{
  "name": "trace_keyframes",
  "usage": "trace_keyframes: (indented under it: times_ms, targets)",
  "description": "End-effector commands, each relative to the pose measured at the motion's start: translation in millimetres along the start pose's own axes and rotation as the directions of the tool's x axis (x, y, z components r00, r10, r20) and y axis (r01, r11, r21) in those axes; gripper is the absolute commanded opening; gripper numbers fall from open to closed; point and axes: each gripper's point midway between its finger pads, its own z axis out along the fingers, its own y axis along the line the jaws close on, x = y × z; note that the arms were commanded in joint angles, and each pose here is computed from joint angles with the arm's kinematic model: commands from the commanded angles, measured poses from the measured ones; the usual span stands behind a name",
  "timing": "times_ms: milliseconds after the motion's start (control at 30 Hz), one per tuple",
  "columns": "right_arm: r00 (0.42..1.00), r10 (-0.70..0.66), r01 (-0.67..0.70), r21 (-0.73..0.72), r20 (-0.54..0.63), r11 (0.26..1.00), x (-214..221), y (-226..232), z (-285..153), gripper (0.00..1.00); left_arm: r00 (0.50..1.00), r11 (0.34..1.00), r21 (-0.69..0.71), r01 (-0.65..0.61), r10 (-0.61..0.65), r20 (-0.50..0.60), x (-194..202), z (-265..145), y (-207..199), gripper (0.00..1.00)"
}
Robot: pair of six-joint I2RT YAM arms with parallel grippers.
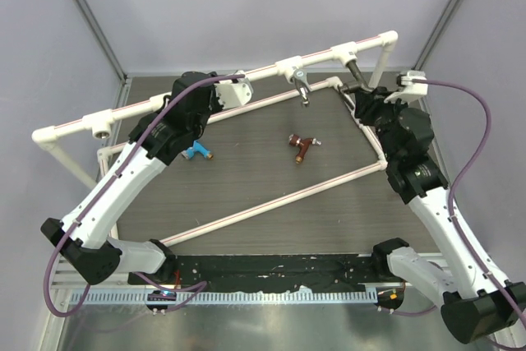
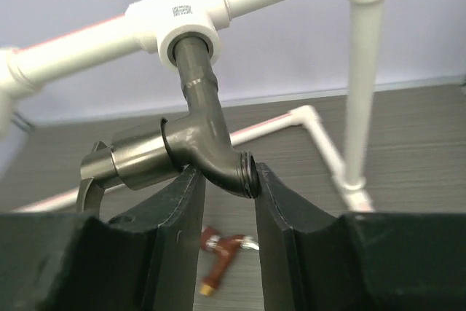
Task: Install the water faucets
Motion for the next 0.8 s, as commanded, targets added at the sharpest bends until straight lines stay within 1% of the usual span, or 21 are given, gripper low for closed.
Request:
trace_keyframes:
  times_ms: [0, 33, 67, 100, 133, 167, 200, 233, 267, 333, 367, 433, 467, 500, 533, 567, 600, 633, 667, 700, 767]
  targets:
    - [0.768, 0.627, -0.579, -0.277, 0.129, 0.767, -69, 30, -3, 0.01, 0.975, 0.980, -0.019, 0.197, -0.194, 0.113, -21, -15, 7, 0.00]
    - [0.733, 0.669, -0.628, -0.260, 0.120, 0.734, -58, 18, 2, 0.01, 0.975, 0.980, -0.019, 0.197, -0.194, 0.113, -21, -15, 7, 0.00]
    - [0.694, 0.714, -0.659, -0.317, 0.091, 0.682, -61, 25, 2, 0.01, 0.974, 0.980, -0.021, 0.198, -0.194, 0.113, -21, -15, 7, 0.00]
    - [0.578, 0.815, -0.762, -0.335, 0.036, 0.555, -61, 26, 3, 0.01, 0.974, 0.979, -0.023, 0.201, -0.197, 0.115, -21, -16, 8, 0.00]
    - [0.522, 0.853, -0.806, -0.319, 0.013, 0.498, -47, 19, 7, 0.01, 0.974, 0.980, -0.023, 0.200, -0.196, 0.115, -21, -16, 8, 0.00]
    - [0.446, 0.895, -0.836, -0.364, -0.014, 0.410, -52, 22, 7, 0.01, 0.974, 0.980, -0.023, 0.199, -0.196, 0.113, -20, -16, 8, 0.00]
    - [0.377, 0.926, -0.864, -0.373, -0.036, 0.337, -50, 21, 8, 0.01, 0.974, 0.980, -0.023, 0.200, -0.196, 0.115, -21, -17, 8, 0.00]
    - [0.261, 0.962, -0.908, -0.357, -0.080, 0.217, -41, 20, 9, 0.01, 0.974, 0.979, -0.024, 0.201, -0.197, 0.116, -21, -17, 9, 0.00]
    - [0.226, 0.970, -0.906, -0.387, -0.094, 0.173, -46, 21, 8, 0.01, 0.974, 0.980, -0.022, 0.199, -0.195, 0.114, -20, -17, 8, 0.00]
    - [0.190, 0.976, -0.905, -0.403, -0.102, 0.134, -52, 21, 5, 0.01, 0.974, 0.979, -0.022, 0.200, -0.197, 0.114, -20, -16, 8, 0.00]
    - [0.192, 0.977, -0.904, -0.405, -0.098, 0.137, -54, 21, 4, 0.01, 0.974, 0.979, -0.024, 0.200, -0.196, 0.114, -20, -17, 9, 0.00]
    - [0.225, 0.972, -0.883, -0.436, -0.064, 0.176, -68, 20, -4, 0.08, 0.974, 0.980, -0.020, 0.199, -0.195, 0.112, -20, -16, 7, 0.00]
    - [0.308, 0.951, -0.866, -0.421, -0.025, 0.269, -64, 19, -3, 0.12, 0.974, 0.980, -0.021, 0.199, -0.196, 0.111, -20, -15, 7, 0.00]
    - [0.356, 0.934, -0.847, -0.424, -0.007, 0.320, -68, 20, -7, 0.21, 0.975, 0.980, -0.020, 0.198, -0.195, 0.110, -20, -15, 7, 0.00]
    - [0.403, 0.915, -0.825, -0.429, 0.013, 0.369, -77, 21, -10, 0.26, 0.974, 0.980, -0.020, 0.199, -0.195, 0.112, -21, -15, 7, 0.00]
    - [0.502, 0.864, -0.794, -0.376, 0.036, 0.477, -63, 19, -7, 0.32, 0.975, 0.980, -0.018, 0.196, -0.193, 0.109, -21, -14, 6, 0.00]
    - [0.543, 0.839, -0.775, -0.358, 0.047, 0.522, -61, 18, -8, 0.41, 0.975, 0.980, -0.020, 0.198, -0.195, 0.111, -21, -15, 7, 0.00]
    - [0.585, 0.808, -0.742, -0.357, 0.070, 0.568, -67, 17, -14, 0.46, 0.974, 0.980, -0.022, 0.200, -0.196, 0.112, -20, -16, 8, 0.00]
    - [0.651, 0.755, -0.708, -0.300, 0.072, 0.639, -53, 12, -13, 0.50, 0.974, 0.980, -0.021, 0.200, -0.196, 0.113, -21, -16, 8, 0.00]
    - [0.685, 0.725, -0.682, -0.283, 0.074, 0.674, -50, 11, -15, 0.56, 0.974, 0.980, -0.021, 0.200, -0.196, 0.113, -21, -16, 8, 0.00]
    - [0.747, 0.663, -0.640, -0.222, 0.041, 0.735, -32, 8, -21, 0.61, 0.974, 0.980, -0.022, 0.200, -0.196, 0.116, -21, -17, 8, 0.00]
